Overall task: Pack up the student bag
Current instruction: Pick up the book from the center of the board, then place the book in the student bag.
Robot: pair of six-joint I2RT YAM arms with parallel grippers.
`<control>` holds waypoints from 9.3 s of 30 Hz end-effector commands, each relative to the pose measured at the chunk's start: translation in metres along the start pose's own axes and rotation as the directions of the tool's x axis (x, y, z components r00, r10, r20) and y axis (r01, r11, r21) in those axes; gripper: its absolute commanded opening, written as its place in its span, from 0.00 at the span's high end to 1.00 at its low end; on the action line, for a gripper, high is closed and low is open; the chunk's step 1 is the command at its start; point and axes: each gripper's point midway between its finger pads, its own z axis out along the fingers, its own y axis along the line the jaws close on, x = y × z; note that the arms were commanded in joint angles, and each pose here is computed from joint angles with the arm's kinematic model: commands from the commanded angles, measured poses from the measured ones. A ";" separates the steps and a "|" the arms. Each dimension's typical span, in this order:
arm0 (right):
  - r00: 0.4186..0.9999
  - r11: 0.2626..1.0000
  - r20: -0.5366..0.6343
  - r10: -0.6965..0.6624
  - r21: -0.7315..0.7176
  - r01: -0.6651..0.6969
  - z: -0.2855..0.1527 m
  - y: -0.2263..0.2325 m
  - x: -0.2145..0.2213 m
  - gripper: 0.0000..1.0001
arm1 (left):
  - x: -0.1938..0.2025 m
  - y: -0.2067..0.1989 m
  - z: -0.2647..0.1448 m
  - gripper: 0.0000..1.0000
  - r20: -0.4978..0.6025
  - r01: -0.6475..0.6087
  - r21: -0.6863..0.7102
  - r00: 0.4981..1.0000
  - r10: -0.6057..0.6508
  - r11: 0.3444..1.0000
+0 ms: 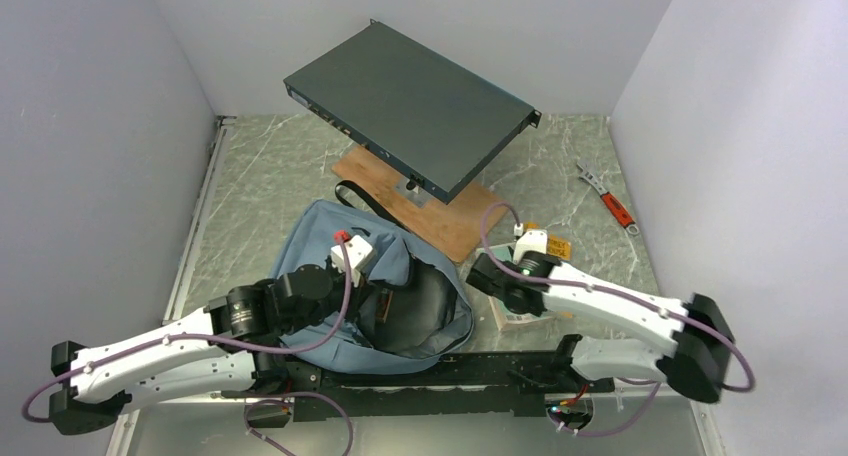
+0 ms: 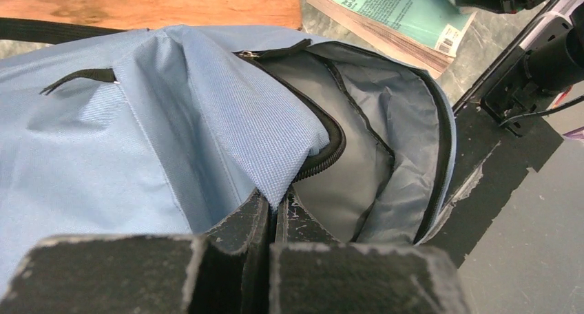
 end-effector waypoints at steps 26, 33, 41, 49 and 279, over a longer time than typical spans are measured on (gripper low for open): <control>0.962 0.647 0.211 0.171 -0.761 0.052 -0.065 0.085 -0.027 1.00 | -0.064 -0.101 0.110 0.00 -0.131 0.706 -0.109 0.688 -0.714 0.700; 0.966 0.640 0.224 0.130 -0.763 0.090 -0.069 0.087 -0.024 1.00 | -0.032 -0.094 0.154 0.00 -0.091 0.751 -0.331 0.578 -0.811 0.572; 0.962 0.584 0.267 0.065 -0.791 0.180 -0.081 0.096 -0.018 1.00 | -0.019 -0.076 0.174 0.06 0.032 0.771 -0.393 0.556 -0.831 0.500; 0.949 0.564 0.316 -0.012 -0.781 0.268 -0.089 0.106 -0.011 1.00 | -0.007 -0.060 0.176 0.28 0.100 0.786 -0.382 0.558 -0.824 0.486; 0.874 -0.010 -0.439 0.207 -0.895 -0.447 -0.146 0.308 -0.045 0.92 | -0.048 -0.032 0.000 1.00 -0.046 -0.003 -0.126 0.999 -0.003 0.992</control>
